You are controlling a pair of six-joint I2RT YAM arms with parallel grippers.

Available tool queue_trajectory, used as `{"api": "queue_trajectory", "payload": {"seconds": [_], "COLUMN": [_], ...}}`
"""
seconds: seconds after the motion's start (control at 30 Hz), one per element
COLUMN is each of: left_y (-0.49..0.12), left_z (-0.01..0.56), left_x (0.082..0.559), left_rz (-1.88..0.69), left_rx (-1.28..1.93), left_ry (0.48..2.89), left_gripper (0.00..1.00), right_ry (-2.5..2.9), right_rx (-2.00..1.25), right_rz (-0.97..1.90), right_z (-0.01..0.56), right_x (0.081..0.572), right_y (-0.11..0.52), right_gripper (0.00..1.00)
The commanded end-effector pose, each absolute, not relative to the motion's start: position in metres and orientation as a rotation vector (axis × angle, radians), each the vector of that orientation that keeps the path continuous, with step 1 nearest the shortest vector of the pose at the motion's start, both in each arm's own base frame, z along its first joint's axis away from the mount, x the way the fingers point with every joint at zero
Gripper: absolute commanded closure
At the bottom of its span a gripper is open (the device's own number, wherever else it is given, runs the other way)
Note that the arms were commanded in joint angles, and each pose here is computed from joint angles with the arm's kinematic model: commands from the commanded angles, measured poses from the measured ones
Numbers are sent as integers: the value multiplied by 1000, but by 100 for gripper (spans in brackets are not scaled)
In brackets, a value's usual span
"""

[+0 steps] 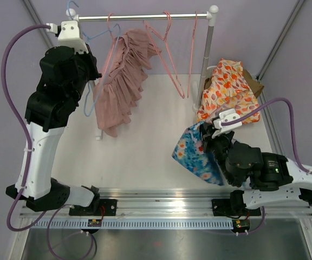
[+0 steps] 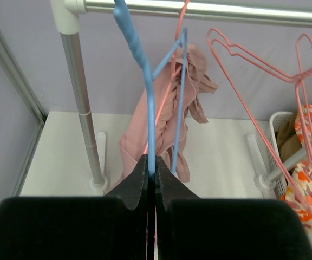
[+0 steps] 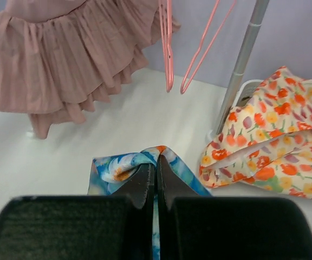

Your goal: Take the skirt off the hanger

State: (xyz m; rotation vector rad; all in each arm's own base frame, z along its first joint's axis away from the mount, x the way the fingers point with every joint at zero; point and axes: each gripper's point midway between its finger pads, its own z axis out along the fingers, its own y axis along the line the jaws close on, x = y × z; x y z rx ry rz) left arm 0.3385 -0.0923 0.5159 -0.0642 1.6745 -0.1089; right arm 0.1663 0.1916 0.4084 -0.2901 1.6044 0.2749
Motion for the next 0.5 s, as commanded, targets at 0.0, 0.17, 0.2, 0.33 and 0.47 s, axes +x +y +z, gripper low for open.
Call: {"api": "queue_trajectory", "payload": {"seconds": [0.0,0.17,0.2,0.33,0.47], "left_y": [-108,-126,-128,-132,-132], "left_z": [530,505,496,489,485], "left_x": [322,322,324,324,322], "left_rz": [-244,-269,-265,-283,-287], "left_rx": [-2,38,41,38,41], "left_ry": [1610,1655,1673,1679,1681], "left_gripper": [100,100,100,100,100], "right_ry": [1523,1545,1542,1518,1403], "right_rx": [-97,-47,-46,-18,118], "right_rz": [146,15,-19,-191,-192], "right_z": [455,478,482,505,549], "right_x": [183,225,231,256,264], "right_y": [160,118,113,87,57], "right_gripper": [100,100,100,100,100]}}
